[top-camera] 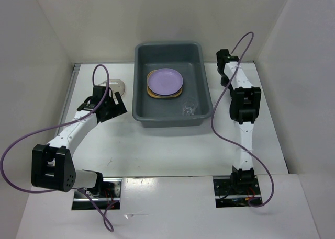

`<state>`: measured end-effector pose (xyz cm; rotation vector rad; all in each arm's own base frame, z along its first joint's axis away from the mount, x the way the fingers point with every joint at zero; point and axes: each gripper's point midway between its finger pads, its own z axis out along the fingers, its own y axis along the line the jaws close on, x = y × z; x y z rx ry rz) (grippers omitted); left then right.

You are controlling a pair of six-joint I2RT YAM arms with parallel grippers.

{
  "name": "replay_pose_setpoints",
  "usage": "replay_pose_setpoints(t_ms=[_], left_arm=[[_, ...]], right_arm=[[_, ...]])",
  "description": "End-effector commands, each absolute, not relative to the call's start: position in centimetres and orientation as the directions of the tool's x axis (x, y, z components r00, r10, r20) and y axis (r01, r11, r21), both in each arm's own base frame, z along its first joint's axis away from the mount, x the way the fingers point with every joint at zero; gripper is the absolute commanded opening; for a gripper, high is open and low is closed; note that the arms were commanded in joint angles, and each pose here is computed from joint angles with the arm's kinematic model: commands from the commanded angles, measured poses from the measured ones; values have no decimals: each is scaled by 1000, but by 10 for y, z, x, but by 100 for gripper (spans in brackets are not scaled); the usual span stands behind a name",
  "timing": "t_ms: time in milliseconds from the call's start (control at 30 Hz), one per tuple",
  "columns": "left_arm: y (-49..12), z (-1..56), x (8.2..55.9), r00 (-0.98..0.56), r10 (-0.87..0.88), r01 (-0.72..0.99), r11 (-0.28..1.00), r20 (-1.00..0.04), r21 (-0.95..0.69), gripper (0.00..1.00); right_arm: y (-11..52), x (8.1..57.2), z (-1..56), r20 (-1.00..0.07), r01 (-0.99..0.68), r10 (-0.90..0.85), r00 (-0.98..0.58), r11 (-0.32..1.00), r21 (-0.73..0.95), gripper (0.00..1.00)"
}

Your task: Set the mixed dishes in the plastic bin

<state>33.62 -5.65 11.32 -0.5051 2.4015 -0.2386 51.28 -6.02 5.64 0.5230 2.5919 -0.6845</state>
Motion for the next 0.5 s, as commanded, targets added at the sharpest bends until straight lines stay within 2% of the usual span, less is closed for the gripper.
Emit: replay_pose_setpoints(t_ms=[0,133,267,367,467], left_arm=[[-55,115,342,-699,-399,-275,916,-594,-292,93],[-57,115,342,-701,-399,-269,916,-591,-299,93],[-58,115,342,-705,-399,-263,915,-587,-306,93],[-58,112,339,-710,-398,-266,915,-581,-302,93],[-60,112,339,-713,-398,-261,915,-577,-308,93]], right_arm=[[-62,516,149,-627,534,267,-732,796,-284,0],[-54,513,185,-680,542,252,-688,802,-250,0],[-33,513,236,-777,557,202,-596,801,-218,0],[10,509,288,-854,495,133,-502,854,-158,0],[79,498,340,-912,369,54,-406,923,-110,0]])
